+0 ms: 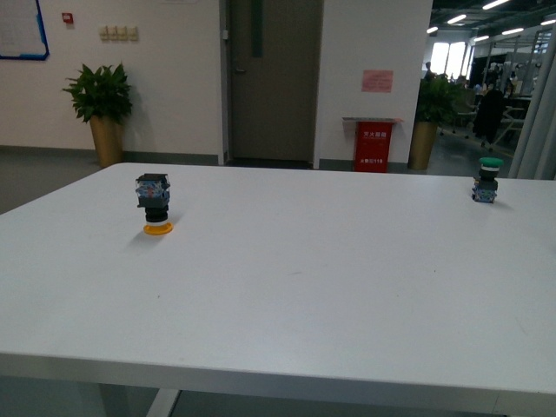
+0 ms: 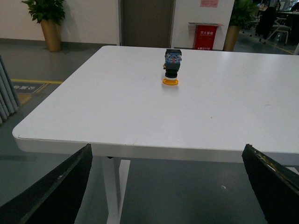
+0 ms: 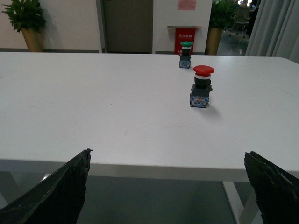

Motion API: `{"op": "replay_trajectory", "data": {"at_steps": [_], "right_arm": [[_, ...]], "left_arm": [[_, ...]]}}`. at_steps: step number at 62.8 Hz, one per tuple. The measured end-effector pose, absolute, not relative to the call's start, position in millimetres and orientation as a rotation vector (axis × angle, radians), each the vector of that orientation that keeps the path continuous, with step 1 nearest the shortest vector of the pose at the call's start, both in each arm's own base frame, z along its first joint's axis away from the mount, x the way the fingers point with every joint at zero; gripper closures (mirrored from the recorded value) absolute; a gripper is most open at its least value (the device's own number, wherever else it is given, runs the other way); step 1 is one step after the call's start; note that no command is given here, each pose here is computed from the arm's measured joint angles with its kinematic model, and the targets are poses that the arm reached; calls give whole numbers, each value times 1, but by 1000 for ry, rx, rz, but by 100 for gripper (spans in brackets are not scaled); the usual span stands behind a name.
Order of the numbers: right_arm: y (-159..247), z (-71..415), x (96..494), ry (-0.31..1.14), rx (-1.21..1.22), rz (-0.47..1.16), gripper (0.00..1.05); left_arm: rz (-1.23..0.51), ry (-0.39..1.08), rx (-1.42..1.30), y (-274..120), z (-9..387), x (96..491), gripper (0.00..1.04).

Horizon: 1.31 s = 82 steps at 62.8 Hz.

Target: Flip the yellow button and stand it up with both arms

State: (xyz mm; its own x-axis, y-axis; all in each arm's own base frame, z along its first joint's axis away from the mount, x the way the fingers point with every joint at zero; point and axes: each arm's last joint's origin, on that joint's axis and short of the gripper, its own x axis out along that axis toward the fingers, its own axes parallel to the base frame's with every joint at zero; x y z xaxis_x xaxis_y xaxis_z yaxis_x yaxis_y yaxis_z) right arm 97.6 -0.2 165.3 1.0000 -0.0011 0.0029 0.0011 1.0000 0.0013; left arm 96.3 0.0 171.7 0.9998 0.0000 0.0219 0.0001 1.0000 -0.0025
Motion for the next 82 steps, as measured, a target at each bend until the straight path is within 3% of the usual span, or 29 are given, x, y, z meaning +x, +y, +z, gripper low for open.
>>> {"op": "replay_trajectory", "data": {"at_steps": [60, 67, 72, 82], "right_arm": [[0, 165, 98, -3, 1, -1, 7], [0, 165, 98, -3, 1, -2, 7], [0, 165, 98, -2, 1, -1, 7], [0, 165, 98, -2, 1, -1, 7]], "left_arm": [[3, -19, -3, 0, 172, 96, 6], [114, 403, 35, 4, 176, 99, 6], [132, 481, 56, 7, 186, 107, 6], [193, 280, 147, 12, 247, 156, 6]]}}
